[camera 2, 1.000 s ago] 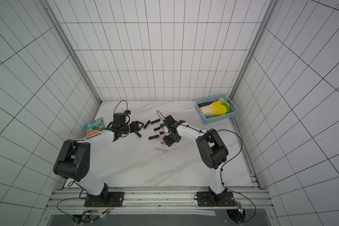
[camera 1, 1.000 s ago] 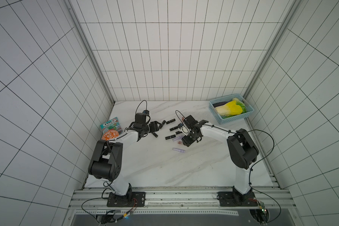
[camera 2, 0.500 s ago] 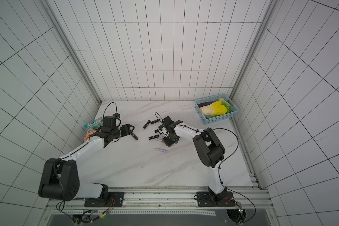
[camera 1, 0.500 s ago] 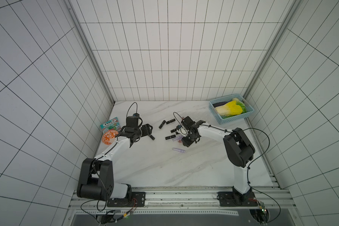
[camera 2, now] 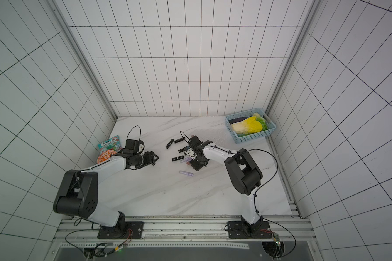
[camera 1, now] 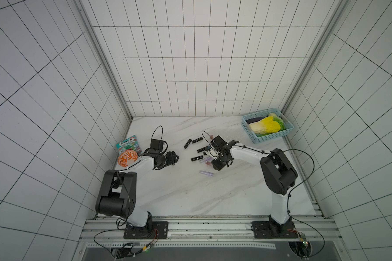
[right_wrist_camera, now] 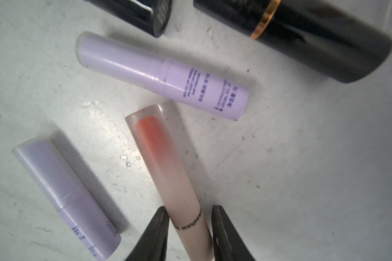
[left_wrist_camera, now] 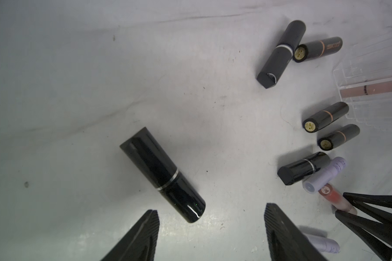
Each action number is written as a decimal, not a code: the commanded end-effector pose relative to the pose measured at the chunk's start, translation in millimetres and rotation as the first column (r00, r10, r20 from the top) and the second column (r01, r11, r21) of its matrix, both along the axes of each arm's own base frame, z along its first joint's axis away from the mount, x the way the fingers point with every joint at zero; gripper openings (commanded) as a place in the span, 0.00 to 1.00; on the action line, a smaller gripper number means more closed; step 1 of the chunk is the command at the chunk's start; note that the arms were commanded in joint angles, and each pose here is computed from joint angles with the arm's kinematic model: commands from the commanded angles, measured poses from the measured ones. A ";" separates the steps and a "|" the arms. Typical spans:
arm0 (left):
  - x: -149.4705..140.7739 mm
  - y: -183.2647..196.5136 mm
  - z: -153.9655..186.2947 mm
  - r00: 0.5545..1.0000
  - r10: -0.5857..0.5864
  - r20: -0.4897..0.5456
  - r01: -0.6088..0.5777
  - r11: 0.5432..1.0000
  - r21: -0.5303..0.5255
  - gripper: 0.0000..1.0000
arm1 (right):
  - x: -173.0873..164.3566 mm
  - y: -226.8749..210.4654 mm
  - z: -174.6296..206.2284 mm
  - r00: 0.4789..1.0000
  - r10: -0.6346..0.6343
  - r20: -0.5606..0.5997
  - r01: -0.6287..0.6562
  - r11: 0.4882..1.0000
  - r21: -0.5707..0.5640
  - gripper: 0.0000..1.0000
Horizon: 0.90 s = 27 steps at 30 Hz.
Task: Arrange the lipsticks in the organizer
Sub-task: Adjust the lipstick at the center of the board.
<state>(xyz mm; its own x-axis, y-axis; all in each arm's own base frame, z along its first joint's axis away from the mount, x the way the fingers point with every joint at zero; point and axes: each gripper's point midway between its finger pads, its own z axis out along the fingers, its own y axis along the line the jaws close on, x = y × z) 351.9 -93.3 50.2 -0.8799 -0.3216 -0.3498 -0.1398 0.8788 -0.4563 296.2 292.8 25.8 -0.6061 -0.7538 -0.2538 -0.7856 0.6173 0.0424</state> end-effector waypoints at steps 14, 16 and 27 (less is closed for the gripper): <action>28.1 -15.2 -17.6 0.998 -0.064 -0.012 0.064 0.998 -0.004 0.52 | -19.8 1.6 6.3 0.999 0.017 -0.038 -0.017 1.000 0.008 0.32; 30.3 -16.8 -20.9 0.997 -0.071 -0.018 0.071 0.997 -0.002 0.49 | -20.8 1.9 5.0 0.999 0.018 -0.043 -0.017 1.000 0.007 0.31; 46.3 -16.5 -31.8 0.996 -0.077 -0.036 0.078 0.997 0.026 0.57 | -22.0 0.8 2.0 0.999 0.017 -0.048 -0.017 1.000 -0.002 0.31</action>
